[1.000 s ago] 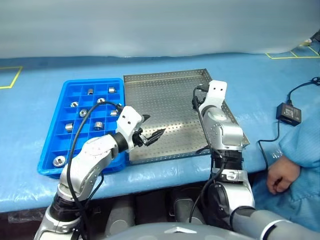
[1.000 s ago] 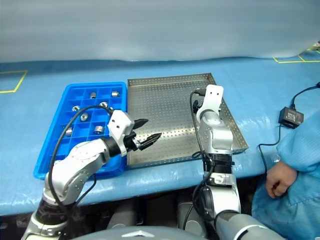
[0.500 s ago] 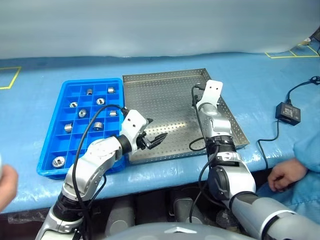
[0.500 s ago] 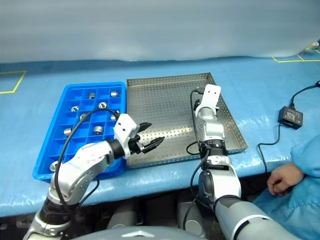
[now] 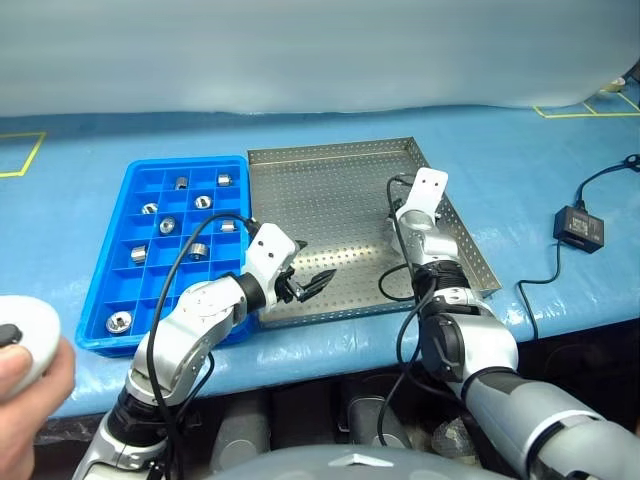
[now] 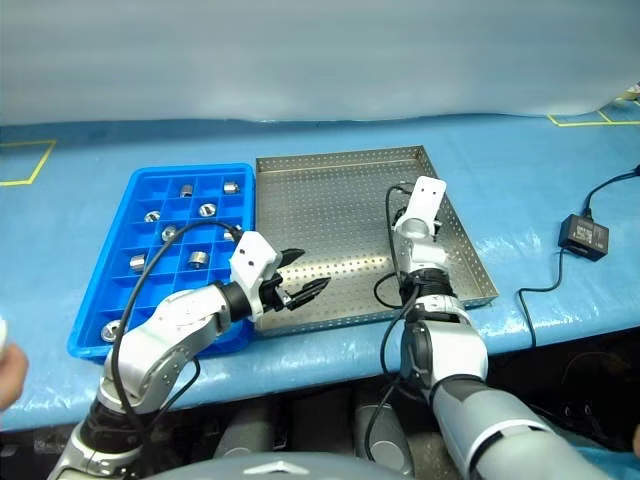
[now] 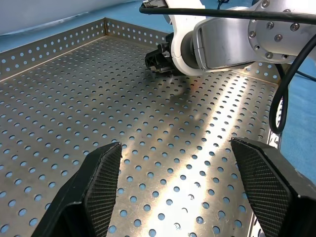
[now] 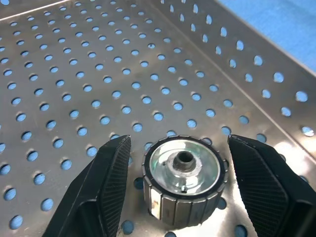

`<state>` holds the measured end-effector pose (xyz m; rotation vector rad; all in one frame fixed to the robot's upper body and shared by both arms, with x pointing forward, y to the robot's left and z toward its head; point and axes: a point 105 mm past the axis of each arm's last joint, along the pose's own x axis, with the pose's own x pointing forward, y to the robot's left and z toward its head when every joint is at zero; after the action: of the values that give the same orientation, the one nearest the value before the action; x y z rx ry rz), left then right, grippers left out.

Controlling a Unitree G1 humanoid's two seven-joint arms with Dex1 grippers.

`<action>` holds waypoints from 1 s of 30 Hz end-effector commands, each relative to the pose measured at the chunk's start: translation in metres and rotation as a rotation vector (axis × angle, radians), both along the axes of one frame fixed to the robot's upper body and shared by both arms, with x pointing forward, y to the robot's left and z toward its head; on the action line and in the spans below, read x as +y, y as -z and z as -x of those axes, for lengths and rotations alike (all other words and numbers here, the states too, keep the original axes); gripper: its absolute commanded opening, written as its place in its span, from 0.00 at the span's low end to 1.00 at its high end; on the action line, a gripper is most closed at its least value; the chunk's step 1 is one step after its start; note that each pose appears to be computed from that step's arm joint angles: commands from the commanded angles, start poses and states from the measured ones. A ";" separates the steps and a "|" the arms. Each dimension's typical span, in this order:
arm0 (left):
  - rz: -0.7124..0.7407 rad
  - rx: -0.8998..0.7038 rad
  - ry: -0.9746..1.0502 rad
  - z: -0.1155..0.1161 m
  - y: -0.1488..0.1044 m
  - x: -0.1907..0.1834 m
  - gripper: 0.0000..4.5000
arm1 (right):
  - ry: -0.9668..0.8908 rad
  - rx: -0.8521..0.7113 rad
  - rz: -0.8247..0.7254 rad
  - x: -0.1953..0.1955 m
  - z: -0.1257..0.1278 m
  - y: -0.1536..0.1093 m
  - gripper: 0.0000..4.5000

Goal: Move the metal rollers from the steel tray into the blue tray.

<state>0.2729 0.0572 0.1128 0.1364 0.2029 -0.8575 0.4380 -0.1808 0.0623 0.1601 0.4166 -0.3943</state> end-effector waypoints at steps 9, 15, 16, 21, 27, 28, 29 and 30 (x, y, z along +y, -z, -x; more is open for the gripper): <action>0.003 -0.061 -0.041 -0.003 -0.015 0.011 0.86 | -0.035 -0.074 -0.099 0.018 -0.007 -0.016 0.38; -0.018 -0.080 -0.126 -0.007 -0.018 0.033 0.86 | -0.193 -0.200 -0.150 0.040 0.001 -0.042 0.38; -0.023 -0.083 -0.148 -0.008 -0.018 0.038 0.86 | -0.257 -0.228 -0.146 0.049 0.006 -0.049 0.38; -0.067 -0.090 -0.275 -0.004 -0.019 0.069 0.86 | -0.723 -0.300 -0.203 0.115 0.053 -0.075 0.38; -0.179 -0.118 -0.546 0.002 -0.024 0.129 0.86 | -1.222 -0.307 -0.141 0.183 0.114 -0.090 0.38; -0.181 -0.126 -0.576 0.004 -0.027 0.135 0.86 | -1.272 -0.309 -0.134 0.191 0.119 -0.091 0.38; -0.184 -0.134 -0.602 0.006 -0.030 0.140 0.86 | -1.310 -0.306 -0.122 0.198 0.122 -0.090 0.38; -0.186 -0.141 -0.624 0.008 -0.032 0.144 0.86 | -1.340 -0.304 -0.105 0.205 0.124 -0.090 0.38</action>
<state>0.2684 0.1989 0.1265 0.2583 0.2447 -0.2365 0.3193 0.0129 0.1361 0.0399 0.2328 0.8992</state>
